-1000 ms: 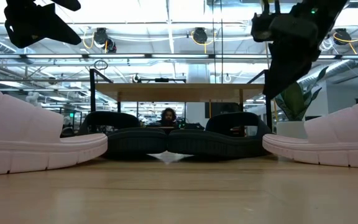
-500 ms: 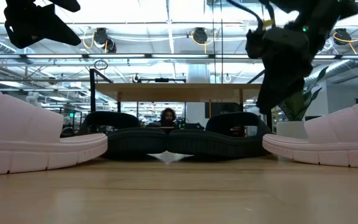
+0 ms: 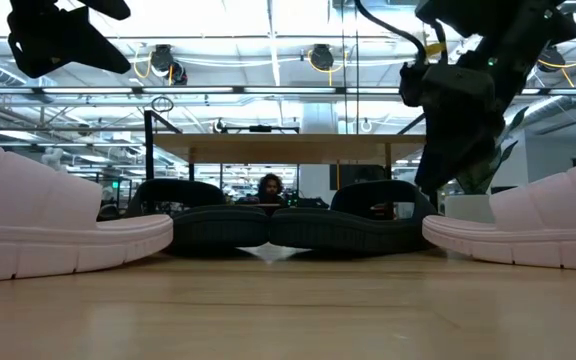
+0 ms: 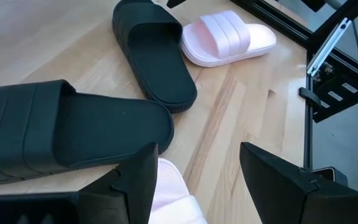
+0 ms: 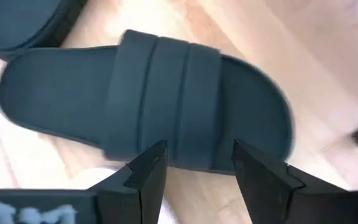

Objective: Pick and place slides into the shelf
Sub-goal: Put the right black slipper on the shelf

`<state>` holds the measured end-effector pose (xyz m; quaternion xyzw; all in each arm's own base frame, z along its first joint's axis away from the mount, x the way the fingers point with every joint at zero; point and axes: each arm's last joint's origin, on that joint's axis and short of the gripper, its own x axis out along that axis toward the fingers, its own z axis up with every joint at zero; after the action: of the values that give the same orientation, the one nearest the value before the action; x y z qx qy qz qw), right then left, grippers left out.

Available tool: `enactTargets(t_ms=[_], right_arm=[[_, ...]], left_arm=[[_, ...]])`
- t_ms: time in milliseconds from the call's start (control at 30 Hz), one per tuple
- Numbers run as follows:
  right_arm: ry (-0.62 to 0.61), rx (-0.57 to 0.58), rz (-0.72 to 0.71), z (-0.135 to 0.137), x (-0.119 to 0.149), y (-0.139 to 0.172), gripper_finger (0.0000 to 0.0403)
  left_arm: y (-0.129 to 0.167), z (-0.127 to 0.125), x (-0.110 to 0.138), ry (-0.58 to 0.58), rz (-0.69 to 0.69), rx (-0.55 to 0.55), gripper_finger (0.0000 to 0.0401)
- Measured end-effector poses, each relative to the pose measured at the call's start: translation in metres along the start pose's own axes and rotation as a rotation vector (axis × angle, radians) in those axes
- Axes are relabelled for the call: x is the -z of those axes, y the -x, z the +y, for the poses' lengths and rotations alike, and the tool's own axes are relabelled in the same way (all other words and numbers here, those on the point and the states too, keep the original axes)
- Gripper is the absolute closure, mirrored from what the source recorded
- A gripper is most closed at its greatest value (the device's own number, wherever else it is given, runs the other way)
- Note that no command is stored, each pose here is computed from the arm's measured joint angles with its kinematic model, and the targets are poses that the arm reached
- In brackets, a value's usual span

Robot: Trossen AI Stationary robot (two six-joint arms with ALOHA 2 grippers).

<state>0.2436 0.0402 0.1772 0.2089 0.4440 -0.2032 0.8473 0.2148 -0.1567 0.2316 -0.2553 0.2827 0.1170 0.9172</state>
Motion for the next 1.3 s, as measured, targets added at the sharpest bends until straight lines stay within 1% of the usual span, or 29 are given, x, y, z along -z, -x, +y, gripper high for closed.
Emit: enactTargets(t_ms=[200,267,400,467,667,1100,1300], right_arm=[[0.007,0.018,-0.008,-0.009,-0.004,-0.005,0.0232],[-0.009,-0.012,-0.006,-0.013,-0.003,-0.009,0.0232],[-0.050,-0.117,-0.012,-0.018,-0.004,-0.016,0.0232],[-0.069,-0.144,-0.017,-0.020,-0.004,-0.019,0.0232],[-0.093,-0.187,0.004,-0.027,-0.005,-0.022,0.0232],[-0.124,-0.298,-0.011,-0.033,-0.016,-0.024,0.0232],[-0.123,-0.291,-0.008,-0.037,-0.018,-0.024,0.0232]], left_arm=[[-0.002,0.001,-0.002,0.006,-0.005,-0.009,0.0176],[-0.002,0.002,-0.002,0.007,-0.006,-0.009,0.0176],[-0.002,0.002,-0.002,0.007,-0.006,-0.009,0.0176],[-0.002,0.002,-0.002,0.008,-0.006,-0.009,0.0176],[-0.002,0.002,-0.002,0.009,-0.006,-0.009,0.0176],[-0.003,0.002,-0.004,0.010,-0.010,-0.015,0.0176],[-0.003,0.002,-0.004,0.009,-0.010,-0.014,0.0176]])
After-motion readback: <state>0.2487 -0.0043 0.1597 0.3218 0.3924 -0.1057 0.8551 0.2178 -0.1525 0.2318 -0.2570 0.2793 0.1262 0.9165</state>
